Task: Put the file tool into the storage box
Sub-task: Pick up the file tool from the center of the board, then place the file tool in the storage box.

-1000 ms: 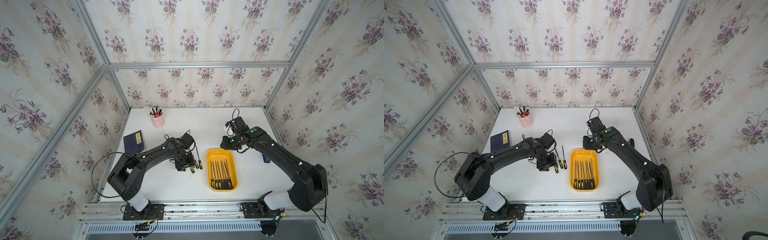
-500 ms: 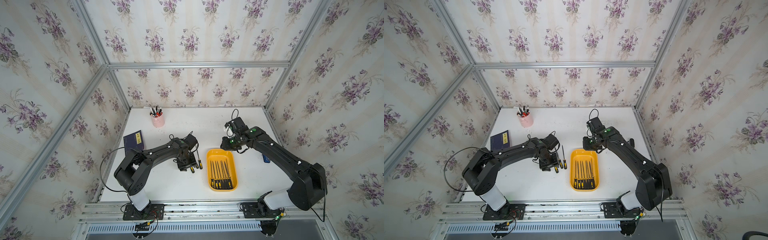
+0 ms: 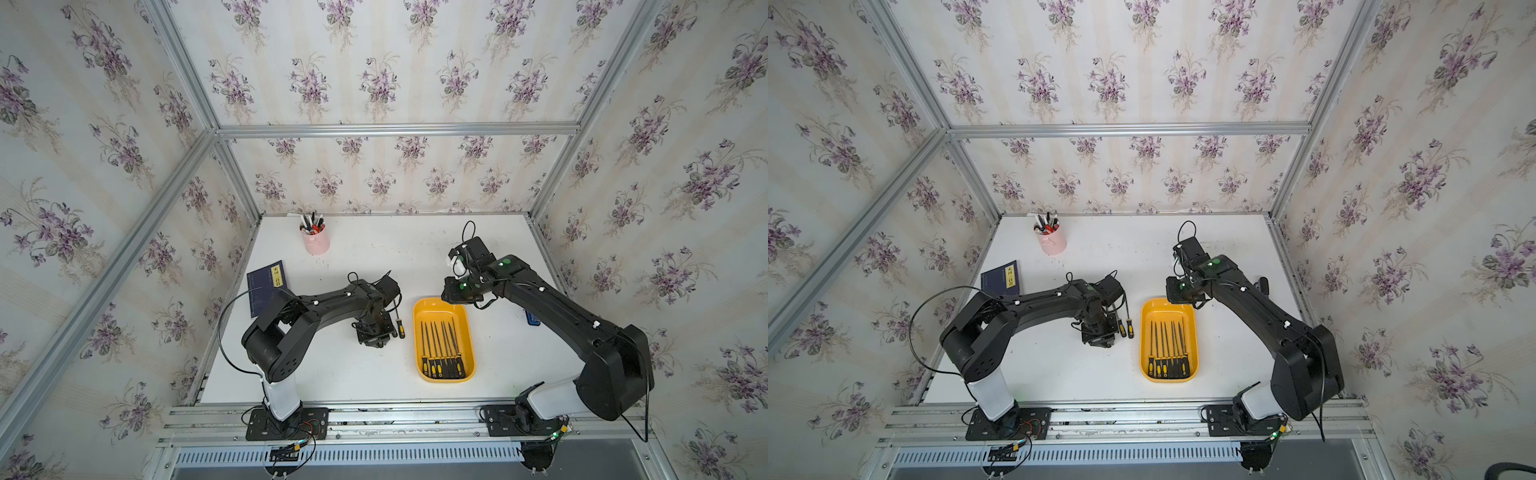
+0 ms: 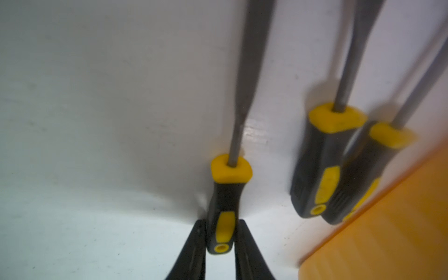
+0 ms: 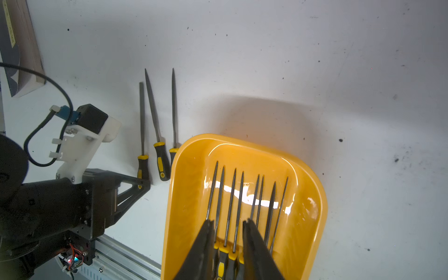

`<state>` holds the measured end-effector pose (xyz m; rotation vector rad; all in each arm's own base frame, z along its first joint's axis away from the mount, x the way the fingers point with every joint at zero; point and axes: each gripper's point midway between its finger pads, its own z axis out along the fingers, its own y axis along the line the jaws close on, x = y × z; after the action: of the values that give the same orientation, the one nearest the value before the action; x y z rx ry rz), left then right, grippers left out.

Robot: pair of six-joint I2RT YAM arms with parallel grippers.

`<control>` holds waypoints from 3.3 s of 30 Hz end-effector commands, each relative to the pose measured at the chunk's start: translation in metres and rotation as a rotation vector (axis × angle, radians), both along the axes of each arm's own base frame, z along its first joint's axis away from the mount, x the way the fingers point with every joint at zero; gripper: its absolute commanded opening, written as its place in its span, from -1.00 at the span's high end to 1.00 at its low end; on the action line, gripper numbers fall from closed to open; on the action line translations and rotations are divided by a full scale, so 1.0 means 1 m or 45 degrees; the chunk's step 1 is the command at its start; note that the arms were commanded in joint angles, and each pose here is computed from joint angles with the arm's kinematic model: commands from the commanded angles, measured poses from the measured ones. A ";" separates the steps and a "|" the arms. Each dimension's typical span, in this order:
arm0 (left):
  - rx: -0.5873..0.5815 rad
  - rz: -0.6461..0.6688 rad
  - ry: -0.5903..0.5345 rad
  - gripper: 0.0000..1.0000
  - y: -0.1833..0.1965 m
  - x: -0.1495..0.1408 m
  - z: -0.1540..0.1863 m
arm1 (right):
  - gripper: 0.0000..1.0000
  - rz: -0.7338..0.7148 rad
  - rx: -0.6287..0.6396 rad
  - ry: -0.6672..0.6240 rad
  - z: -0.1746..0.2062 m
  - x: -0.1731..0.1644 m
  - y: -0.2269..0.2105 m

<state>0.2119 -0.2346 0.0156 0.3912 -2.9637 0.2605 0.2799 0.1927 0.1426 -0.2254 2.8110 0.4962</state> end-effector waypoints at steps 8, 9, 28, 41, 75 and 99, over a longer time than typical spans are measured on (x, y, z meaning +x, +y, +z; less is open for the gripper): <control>0.043 -0.140 -0.029 0.82 0.026 -0.011 0.005 | 0.49 0.001 0.024 -0.010 -0.001 -0.002 0.002; 0.034 -0.166 -0.032 0.85 0.026 -0.012 0.009 | 0.49 -0.001 0.027 -0.008 0.000 -0.002 0.002; -0.819 -0.581 -0.383 0.88 -0.044 -0.039 0.181 | 0.26 0.079 0.923 -0.091 0.102 0.008 0.093; -0.884 -0.602 -0.373 0.92 -0.058 -0.036 0.185 | 0.26 0.060 0.934 -0.055 0.092 0.013 0.104; -0.786 -0.469 -0.379 -1.00 -0.033 -0.018 0.173 | 1.00 -0.064 0.081 0.031 0.017 0.010 0.012; -0.691 -0.405 -0.327 -1.00 -0.013 -0.016 0.142 | 1.00 -0.068 -0.112 0.225 -0.082 -0.021 -0.012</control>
<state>0.1959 -0.2504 0.1595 -0.1802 -2.9433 1.1229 0.2546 0.1784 0.0622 -0.1217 3.0266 0.4049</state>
